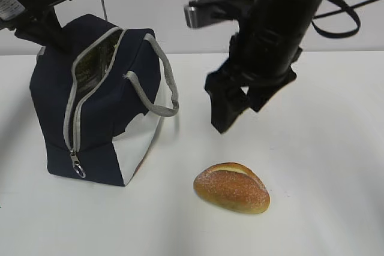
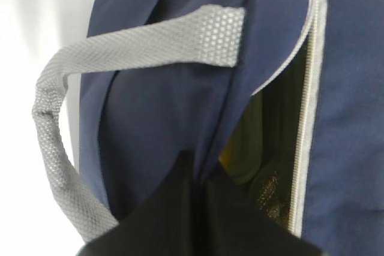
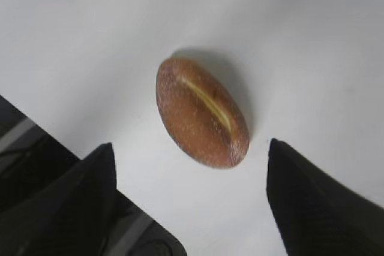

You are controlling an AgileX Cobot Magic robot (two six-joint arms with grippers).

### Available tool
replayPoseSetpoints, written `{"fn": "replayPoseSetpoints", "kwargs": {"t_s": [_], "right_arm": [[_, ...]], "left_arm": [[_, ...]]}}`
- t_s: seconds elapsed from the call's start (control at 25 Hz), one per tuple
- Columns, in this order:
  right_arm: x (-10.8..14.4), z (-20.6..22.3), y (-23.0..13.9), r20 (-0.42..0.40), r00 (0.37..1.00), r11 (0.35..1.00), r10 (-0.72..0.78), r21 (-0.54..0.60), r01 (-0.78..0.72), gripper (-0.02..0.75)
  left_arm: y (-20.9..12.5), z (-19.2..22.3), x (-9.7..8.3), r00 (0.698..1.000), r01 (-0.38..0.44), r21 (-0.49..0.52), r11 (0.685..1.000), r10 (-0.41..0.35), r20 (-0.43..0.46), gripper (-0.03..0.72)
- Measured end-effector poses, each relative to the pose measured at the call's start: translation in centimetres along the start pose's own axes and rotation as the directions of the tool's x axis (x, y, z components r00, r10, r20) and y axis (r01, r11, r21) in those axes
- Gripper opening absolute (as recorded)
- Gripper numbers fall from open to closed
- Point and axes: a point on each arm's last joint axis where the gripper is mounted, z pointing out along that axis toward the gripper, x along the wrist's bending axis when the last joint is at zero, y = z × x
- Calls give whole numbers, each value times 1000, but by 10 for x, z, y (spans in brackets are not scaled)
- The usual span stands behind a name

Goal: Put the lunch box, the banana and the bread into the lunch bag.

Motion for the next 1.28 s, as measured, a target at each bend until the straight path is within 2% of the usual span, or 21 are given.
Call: {"fn": "replayPoseSetpoints", "kwargs": {"t_s": [0.28, 0.4, 0.56, 0.68, 0.96, 1.2, 1.28], "right_arm": [[3, 46, -38, -81, 984, 969, -159, 175, 172, 577], [5, 51, -40, -126, 960, 951, -250, 154, 268, 589], [5, 59, -34, -138, 919, 918, -368, 101, 383, 598], [1, 75, -30, -146, 898, 897, -414, 103, 430, 598], [-9, 108, -24, -112, 871, 863, -478, 124, 489, 598], [-8, 127, -25, -167, 865, 858, -472, 137, 495, 593], [-8, 129, -25, -177, 866, 859, -468, 139, 493, 568]], "left_arm": [[0, 0, 0, 1000, 0, 0, 1000, 0, 0, -3], [0, 0, 0, 1000, 0, 0, 1000, 0, 0, -3], [0, 0, 0, 1000, 0, 0, 1000, 0, 0, -3], [0, 0, 0, 1000, 0, 0, 1000, 0, 0, -3], [0, 0, 0, 1000, 0, 0, 1000, 0, 1, -3], [0, 0, 0, 1000, 0, 0, 1000, 0, 1, -3], [0, 0, 0, 1000, 0, 0, 1000, 0, 1, -3]]}}
